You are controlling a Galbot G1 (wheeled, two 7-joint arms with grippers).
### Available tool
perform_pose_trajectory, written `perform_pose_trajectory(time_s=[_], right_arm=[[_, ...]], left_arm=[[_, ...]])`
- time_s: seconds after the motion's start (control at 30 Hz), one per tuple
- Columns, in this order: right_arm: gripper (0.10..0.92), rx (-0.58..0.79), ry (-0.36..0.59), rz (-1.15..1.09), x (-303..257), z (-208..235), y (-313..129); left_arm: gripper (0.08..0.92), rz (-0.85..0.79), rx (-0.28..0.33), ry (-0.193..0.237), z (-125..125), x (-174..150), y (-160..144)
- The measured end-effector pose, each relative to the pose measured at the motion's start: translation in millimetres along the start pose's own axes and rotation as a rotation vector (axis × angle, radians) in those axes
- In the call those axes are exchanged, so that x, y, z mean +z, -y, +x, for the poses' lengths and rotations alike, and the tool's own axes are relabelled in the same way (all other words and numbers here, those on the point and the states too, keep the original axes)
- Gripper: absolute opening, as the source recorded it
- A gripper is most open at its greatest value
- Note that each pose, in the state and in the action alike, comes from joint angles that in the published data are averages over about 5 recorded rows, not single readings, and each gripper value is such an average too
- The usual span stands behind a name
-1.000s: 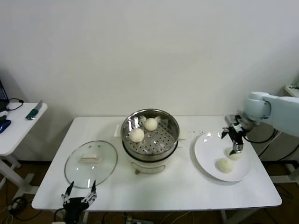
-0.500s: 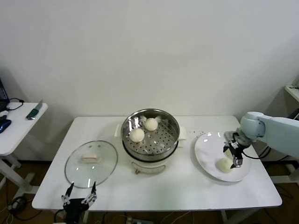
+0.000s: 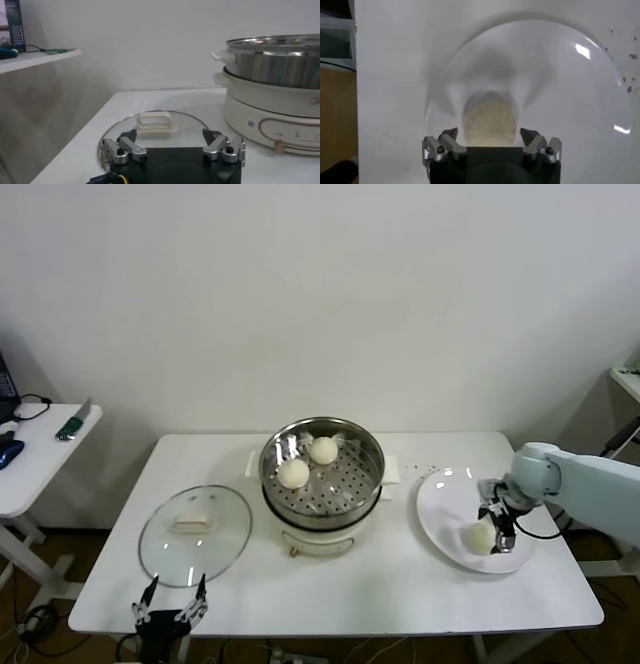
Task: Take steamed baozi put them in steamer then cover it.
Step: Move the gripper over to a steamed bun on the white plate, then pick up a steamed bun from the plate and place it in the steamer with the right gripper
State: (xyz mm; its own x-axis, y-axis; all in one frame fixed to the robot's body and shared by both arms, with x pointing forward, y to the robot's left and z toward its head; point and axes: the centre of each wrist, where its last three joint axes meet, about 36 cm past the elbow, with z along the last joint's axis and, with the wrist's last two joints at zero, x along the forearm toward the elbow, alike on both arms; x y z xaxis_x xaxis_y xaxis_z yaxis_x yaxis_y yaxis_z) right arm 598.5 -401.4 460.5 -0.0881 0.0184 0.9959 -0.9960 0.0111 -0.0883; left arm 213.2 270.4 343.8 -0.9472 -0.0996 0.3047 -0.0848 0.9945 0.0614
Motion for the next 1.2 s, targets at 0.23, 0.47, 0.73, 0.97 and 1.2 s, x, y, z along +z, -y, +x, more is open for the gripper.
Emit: perform_pose_trajectory(time_s=[0.23, 0.47, 0.73, 0.97, 1.2], right_arm=[[0.754, 0.013, 0.013, -0.008, -1.8, -4.7, -0.3], [0.73, 0.016, 0.026, -0.001, -2.6, -1.6, 0.2], [0.722, 0.01, 0.047, 0.046, -8.6, 22.0, 10.7], [0.721, 0.034, 0.068, 0.147, -25.4, 74.2, 32.1], [0.721, 0.104, 0.105, 0.338, -62.9, 161.6, 58.1]], left_arm=[[0.823, -0.001, -0.002, 0.002, -0.1, -0.7, -0.1], [0.823, -0.002, -0.004, 0.004, 1.1, -1.6, 0.5], [0.823, 0.005, 0.002, 0.003, 1.5, -1.9, 4.3], [0.823, 0.005, 0.001, 0.003, 2.1, -2.3, 5.4], [0.823, 0.005, 0.004, 0.006, 2.2, -3.2, 6.8]])
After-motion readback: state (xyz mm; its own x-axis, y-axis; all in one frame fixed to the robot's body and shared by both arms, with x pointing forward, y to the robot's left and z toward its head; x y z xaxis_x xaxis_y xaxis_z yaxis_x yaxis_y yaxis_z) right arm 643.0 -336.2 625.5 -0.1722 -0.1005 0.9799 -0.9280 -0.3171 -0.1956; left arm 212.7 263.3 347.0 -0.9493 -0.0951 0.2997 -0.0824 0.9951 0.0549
